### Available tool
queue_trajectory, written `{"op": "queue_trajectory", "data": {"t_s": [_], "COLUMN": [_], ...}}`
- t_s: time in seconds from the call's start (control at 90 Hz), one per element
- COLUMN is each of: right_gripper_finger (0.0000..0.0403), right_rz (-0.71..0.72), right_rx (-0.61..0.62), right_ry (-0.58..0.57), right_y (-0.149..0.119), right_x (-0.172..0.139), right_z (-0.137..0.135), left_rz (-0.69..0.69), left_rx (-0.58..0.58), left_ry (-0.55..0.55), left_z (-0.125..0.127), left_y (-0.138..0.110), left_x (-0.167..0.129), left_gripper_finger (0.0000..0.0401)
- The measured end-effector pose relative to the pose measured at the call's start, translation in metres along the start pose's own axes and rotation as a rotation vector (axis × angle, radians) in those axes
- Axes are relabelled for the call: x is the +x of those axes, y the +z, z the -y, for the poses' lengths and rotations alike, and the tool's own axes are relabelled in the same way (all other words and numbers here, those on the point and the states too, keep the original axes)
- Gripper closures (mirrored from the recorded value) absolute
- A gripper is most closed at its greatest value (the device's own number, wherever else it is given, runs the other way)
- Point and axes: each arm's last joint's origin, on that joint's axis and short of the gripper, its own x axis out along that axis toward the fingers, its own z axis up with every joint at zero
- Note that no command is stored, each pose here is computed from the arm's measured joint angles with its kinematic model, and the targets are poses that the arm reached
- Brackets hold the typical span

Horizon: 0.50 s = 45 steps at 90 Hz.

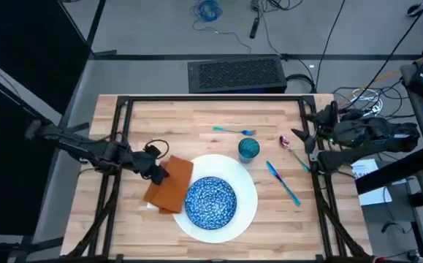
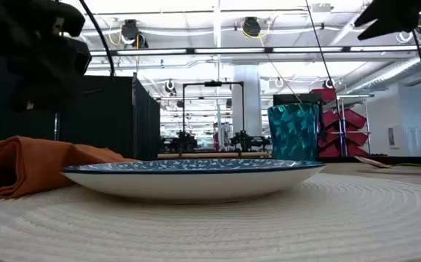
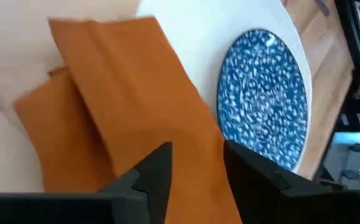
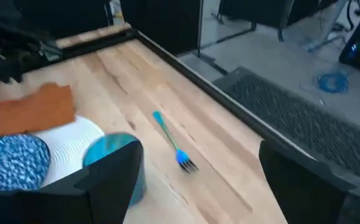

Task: Set table place
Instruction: Fold the brown table napkin

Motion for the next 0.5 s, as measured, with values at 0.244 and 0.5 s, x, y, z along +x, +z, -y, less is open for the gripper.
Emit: {"op": "queue_trajectory", "data": {"t_s": [0.244, 0.5], "right_gripper_finger": [0.0090, 0.0090], "right_rz": [0.002, 0.012], "right_rx": [-0.009, -0.014], "right_ry": [-0.004, -0.003], "right_y": [0.000, 0.001], "right_x": [0.000, 0.000], "right_z": [0.000, 0.000], "left_rz": [-0.015, -0.050], "left_rx": [-0.025, -0.007], "left_ry": [0.046, 0.184], "left_z": [-0.002, -0.009], "left_y": [-0.007, -0.010], "left_x": [0.000, 0.016], "left_gripper_finger": [0.0271, 0.0271]}}
